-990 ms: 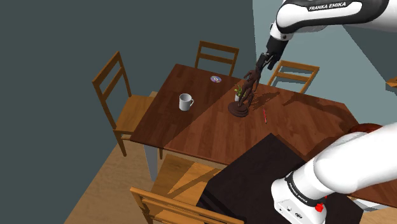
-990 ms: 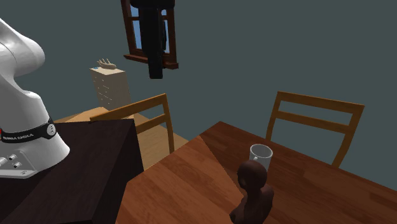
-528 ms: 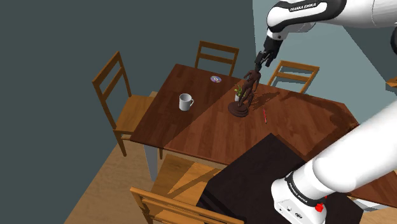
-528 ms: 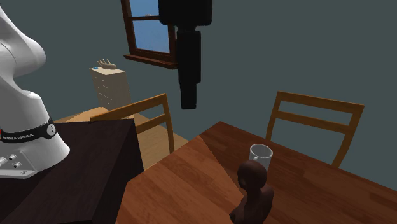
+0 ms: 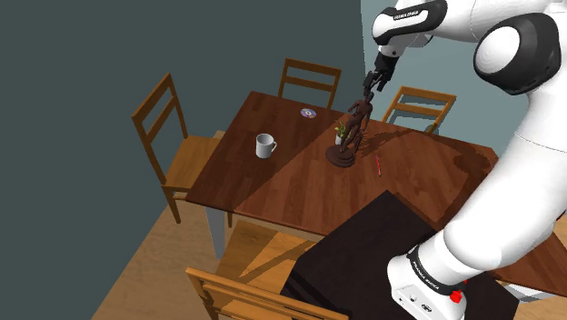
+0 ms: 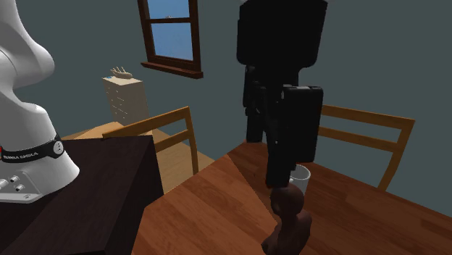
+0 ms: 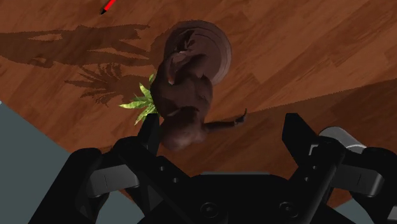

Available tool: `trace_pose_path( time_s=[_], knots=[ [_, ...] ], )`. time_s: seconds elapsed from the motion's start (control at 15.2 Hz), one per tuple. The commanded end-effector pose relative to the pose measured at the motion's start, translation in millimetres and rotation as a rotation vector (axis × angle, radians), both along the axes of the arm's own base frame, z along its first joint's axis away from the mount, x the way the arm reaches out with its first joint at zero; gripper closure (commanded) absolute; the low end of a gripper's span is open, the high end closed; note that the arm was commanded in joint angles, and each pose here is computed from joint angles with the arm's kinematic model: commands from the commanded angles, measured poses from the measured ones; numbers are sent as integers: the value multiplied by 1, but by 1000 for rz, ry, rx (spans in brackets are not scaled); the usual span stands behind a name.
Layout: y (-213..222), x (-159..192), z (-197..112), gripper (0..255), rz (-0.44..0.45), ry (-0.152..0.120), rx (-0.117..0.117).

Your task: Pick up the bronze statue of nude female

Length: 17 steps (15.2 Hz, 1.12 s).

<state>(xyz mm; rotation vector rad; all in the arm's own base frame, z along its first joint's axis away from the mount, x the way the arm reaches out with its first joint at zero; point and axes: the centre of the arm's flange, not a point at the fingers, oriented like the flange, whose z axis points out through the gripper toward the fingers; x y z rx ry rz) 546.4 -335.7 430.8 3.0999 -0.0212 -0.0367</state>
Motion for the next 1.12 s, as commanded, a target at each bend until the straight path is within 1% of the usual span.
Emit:
trace_pose_path(
  time_s=[0.0, 0.13, 0.59, 0.73, 0.79, 1.06],
  knots=[
    [-21, 11, -7, 0, 2, 1, 1],
    [-35, 20, -12, 0, 2, 2, 1],
    [-35, 20, -52, 0, 2, 2, 1],
    [-35, 20, -52, 0, 2, 2, 1],
    [-35, 20, -52, 255, 2, 2, 1],
    [-35, 20, -52, 255, 2, 2, 1]
  ],
)
